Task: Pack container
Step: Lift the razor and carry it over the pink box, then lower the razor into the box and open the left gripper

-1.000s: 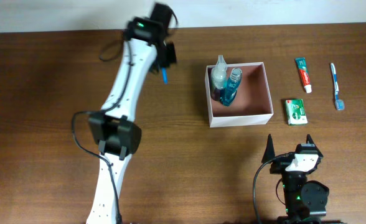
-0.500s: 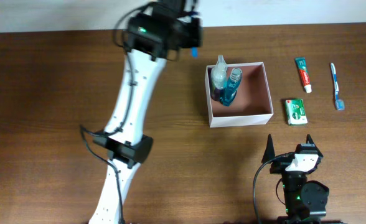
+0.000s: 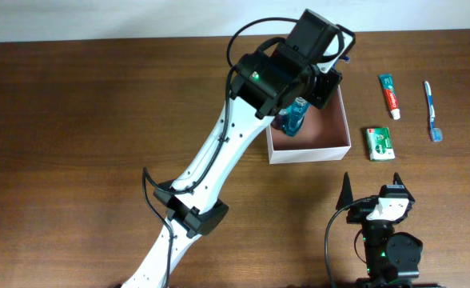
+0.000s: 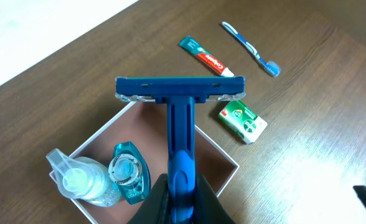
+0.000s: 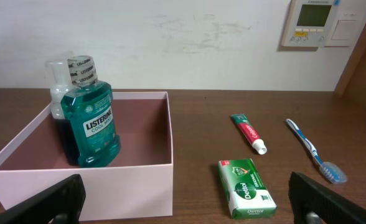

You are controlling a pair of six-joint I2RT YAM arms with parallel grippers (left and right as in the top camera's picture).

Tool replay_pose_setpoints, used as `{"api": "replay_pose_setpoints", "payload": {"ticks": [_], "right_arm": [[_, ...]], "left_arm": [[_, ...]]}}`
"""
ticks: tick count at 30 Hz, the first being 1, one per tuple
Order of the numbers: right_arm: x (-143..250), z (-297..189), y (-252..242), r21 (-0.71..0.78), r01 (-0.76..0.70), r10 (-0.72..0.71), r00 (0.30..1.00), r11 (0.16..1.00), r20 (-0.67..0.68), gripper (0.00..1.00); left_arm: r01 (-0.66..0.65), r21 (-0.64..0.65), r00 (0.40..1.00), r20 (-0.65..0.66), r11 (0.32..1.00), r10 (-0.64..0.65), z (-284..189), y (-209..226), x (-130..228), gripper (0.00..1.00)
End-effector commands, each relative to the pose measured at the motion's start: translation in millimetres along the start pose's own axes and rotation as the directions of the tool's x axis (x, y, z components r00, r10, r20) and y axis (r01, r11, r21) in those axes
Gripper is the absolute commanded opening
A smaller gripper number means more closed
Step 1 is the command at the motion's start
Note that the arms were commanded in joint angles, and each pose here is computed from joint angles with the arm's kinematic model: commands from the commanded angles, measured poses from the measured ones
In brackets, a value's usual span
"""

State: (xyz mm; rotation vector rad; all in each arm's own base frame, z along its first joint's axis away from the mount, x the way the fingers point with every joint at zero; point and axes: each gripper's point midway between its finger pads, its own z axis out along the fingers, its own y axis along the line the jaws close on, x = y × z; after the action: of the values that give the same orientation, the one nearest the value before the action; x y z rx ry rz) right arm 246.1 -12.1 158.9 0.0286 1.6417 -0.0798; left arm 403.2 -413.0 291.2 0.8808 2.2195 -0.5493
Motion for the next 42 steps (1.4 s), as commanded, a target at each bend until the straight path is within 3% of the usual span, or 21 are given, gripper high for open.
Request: {"api": "replay_pose_setpoints", "payload": {"ticks": [1, 11, 30, 37, 42], "right_arm": [[2.2, -0.1, -1.4, 0.012, 0.001, 0.0, 1.0, 1.0, -0.004, 0.99], [2.1, -0.1, -1.4, 0.012, 0.0, 0.0, 1.0, 1.0, -0.004, 0.99], [2.1, -0.1, -1.4, 0.012, 0.0, 0.0, 1.0, 1.0, -0.004, 0.99], [2.2, -0.1, -1.4, 0.012, 0.001, 0.0, 1.0, 1.0, -0.004, 0.99], [2.2, -0.1, -1.4, 0.012, 0.001, 0.0, 1.0, 1.0, -0.004, 0.99]], "left_arm": [[-0.047, 0.006, 0.999, -0.009, 0.999, 0.047, -1.4, -0.8, 1.2, 0.08], [-0.036, 0.006, 0.991, -0.126, 0.999, 0.037, 47.5, 6.6, 33.6, 0.11], [-0.028, 0.009, 0.971, -0.235, 1.0, 0.029, 91.3, 8.8, 74.5, 0.18], [-0.032, 0.011, 0.979, -0.203, 0.999, 0.034, 86.7, 7.5, 64.0, 0.23], [-0.046, 0.013, 0.994, -0.102, 0.999, 0.047, 56.2, 1.9, 30.1, 0.27]]}}
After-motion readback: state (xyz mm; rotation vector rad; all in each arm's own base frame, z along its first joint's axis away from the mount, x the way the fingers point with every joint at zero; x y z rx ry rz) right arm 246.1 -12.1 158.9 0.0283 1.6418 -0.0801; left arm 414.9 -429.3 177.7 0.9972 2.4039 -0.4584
